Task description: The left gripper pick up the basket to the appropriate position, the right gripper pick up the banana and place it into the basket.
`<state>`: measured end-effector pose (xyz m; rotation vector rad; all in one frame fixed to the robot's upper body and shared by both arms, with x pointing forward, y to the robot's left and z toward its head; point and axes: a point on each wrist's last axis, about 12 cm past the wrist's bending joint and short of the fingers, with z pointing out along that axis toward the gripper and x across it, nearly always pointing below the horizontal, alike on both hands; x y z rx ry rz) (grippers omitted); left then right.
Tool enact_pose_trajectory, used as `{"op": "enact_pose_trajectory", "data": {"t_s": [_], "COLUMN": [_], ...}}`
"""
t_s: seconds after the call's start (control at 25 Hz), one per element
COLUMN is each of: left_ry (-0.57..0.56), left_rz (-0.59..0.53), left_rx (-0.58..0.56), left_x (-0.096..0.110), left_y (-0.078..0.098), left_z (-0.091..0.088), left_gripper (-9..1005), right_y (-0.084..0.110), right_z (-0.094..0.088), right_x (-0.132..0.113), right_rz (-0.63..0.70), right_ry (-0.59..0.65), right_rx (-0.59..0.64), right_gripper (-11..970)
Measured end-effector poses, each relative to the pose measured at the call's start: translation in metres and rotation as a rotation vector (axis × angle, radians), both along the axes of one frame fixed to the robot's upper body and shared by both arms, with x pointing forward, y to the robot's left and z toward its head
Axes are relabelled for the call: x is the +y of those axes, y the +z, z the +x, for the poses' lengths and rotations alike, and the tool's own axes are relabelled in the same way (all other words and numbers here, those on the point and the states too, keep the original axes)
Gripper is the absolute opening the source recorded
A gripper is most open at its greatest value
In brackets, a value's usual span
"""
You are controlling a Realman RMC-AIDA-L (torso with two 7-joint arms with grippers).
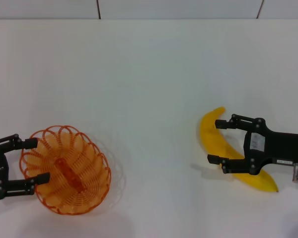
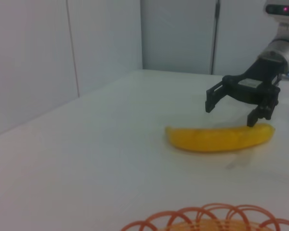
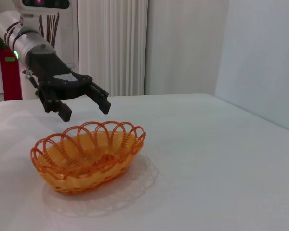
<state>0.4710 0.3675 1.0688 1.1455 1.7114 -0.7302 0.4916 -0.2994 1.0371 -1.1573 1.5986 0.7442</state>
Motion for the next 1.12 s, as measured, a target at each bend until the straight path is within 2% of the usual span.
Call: {"op": "enact_pose_trajectory", "data": {"t_s": [0.16,0.36,0.52,0.6,0.76,0.84,0.96,1.12], "left_ry": [-0.003,0.014,0.122,0.212,0.262,0.269,0.271,0.194], "left_rz": [-0.034,-0.104,-0.158,-0.224,-0.279,-0.242,-0.081,0.165], "left_rx": [-0.003,0.02,0.067,0.12,0.157,0.167,0.21,0.205], "left_x": [-0.002,-0.002,0.001,0.002,0.001,-0.001,-0.005,-0.02], "left_y": [0.005,0.029,0.053,0.07,0.089,0.1,0.118,0.139], "left_z": [0.002,0.02,0.045,0.061,0.073,0.076,0.081,0.094], "left_gripper": [875,875,875,874,874,874,875,876], "right_y": [0.0,0.0,0.001,0.002,0.004,0.005,0.008,0.008], "right_z": [0.0,0.0,0.001,0.003,0.005,0.006,0.009,0.011], "right_x": [0.0,-0.002,-0.001,-0.001,0.0,0.0,0.003,0.004], "right_rz": [0.0,-0.003,-0.003,-0.002,-0.002,-0.001,0.003,0.005], "right_ry": [-0.001,-0.002,-0.001,0.001,0.006,0.01,0.021,0.026], "right_rx": [0.001,0.001,-0.002,-0.004,-0.009,-0.012,-0.018,-0.02], "right_gripper": [854,854,854,854,854,854,854,853]}}
